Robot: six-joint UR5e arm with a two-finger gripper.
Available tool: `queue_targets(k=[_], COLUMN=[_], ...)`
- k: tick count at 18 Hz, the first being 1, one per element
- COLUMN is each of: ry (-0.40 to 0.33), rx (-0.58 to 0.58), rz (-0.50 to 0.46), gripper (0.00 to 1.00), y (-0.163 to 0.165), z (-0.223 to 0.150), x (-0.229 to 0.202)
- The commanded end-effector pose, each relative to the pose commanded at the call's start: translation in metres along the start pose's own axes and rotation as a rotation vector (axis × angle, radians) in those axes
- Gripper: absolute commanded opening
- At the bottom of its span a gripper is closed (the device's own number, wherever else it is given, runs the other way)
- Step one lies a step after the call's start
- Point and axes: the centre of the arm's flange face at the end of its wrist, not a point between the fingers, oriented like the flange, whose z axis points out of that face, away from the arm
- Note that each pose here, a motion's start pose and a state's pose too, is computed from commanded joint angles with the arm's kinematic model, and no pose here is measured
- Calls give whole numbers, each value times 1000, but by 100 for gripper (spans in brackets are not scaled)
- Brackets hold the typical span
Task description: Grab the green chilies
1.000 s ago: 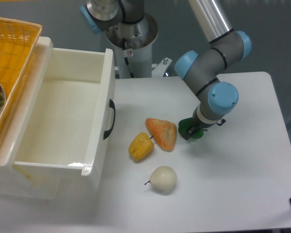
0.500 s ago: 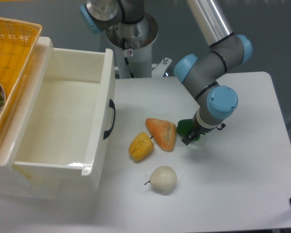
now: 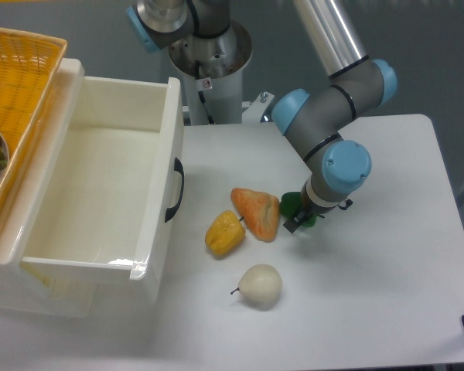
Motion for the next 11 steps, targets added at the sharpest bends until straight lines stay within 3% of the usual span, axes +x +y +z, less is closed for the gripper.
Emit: queue_targets(k=[5, 8, 11], ry=[-3, -86, -90], rx=[15, 30, 38], rz=[10, 8, 15], gripper=[100, 100, 100], y=[-2, -6, -6], z=[-8, -8, -9], x=[-1, -7, -2])
